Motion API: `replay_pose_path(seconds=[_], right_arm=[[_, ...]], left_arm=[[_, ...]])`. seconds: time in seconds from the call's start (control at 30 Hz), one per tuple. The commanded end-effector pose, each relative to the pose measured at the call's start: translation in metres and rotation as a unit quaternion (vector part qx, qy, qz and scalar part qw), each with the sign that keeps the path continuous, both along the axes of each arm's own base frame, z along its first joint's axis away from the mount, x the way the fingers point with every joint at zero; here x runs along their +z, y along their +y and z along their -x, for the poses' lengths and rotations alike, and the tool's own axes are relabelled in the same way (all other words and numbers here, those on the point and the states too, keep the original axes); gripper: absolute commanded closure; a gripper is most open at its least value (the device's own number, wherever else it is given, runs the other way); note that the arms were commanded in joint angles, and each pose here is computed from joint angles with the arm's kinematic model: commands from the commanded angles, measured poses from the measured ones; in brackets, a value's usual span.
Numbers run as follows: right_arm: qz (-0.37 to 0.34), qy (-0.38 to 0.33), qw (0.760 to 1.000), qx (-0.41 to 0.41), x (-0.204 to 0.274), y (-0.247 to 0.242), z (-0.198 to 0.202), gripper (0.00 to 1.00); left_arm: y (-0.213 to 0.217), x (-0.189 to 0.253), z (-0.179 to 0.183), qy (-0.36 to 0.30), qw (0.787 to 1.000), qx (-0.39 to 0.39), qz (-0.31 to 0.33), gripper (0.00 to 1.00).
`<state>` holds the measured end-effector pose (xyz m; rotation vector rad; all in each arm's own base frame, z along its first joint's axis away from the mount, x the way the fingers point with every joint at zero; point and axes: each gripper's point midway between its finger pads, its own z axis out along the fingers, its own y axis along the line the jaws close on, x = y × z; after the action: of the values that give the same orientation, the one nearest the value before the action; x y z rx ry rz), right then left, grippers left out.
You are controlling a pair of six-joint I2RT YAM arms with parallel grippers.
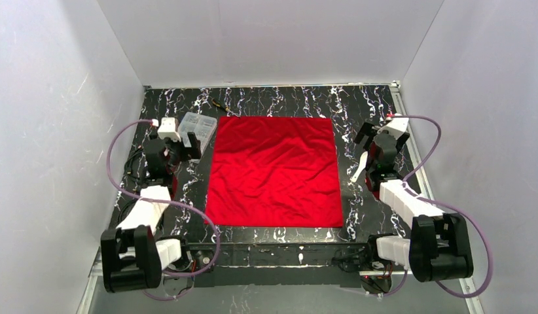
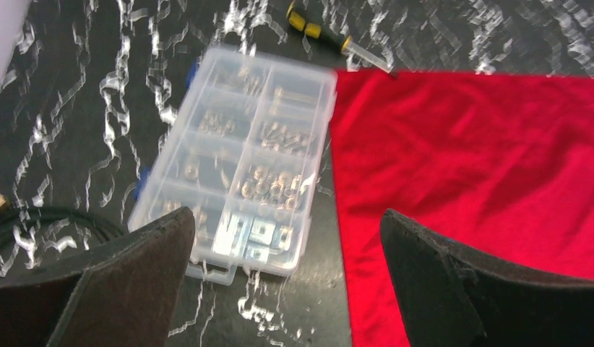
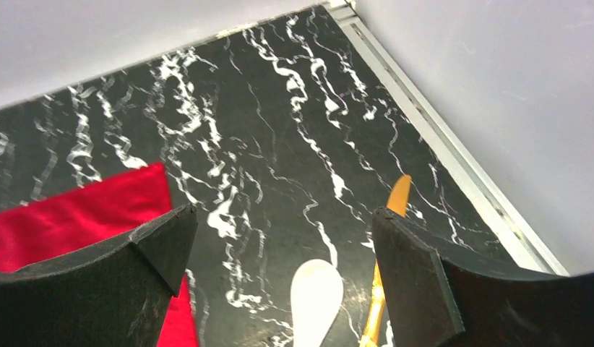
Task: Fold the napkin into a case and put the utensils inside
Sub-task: Pick up the flattened napkin from the center of the board.
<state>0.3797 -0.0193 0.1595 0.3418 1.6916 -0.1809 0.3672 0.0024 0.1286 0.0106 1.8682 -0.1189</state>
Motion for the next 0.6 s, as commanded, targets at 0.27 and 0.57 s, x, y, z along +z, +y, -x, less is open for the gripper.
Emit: replay_pose_path(seconds=[0.27,0.57], right_arm=[[-0.226,0.068,0.962,0.139,0.069,0.082,0.009,0.00],[-0.087,0.297,0.951,0.021,0.013,0.082,0.106,0.00]], left_arm=[[-0.054,0.081,0.073,0.140,0.951,-0.273,-0.042,0.01],[-0.068,0.040,0.173,0.159,0.849,-0.471,-0.181,0.01]])
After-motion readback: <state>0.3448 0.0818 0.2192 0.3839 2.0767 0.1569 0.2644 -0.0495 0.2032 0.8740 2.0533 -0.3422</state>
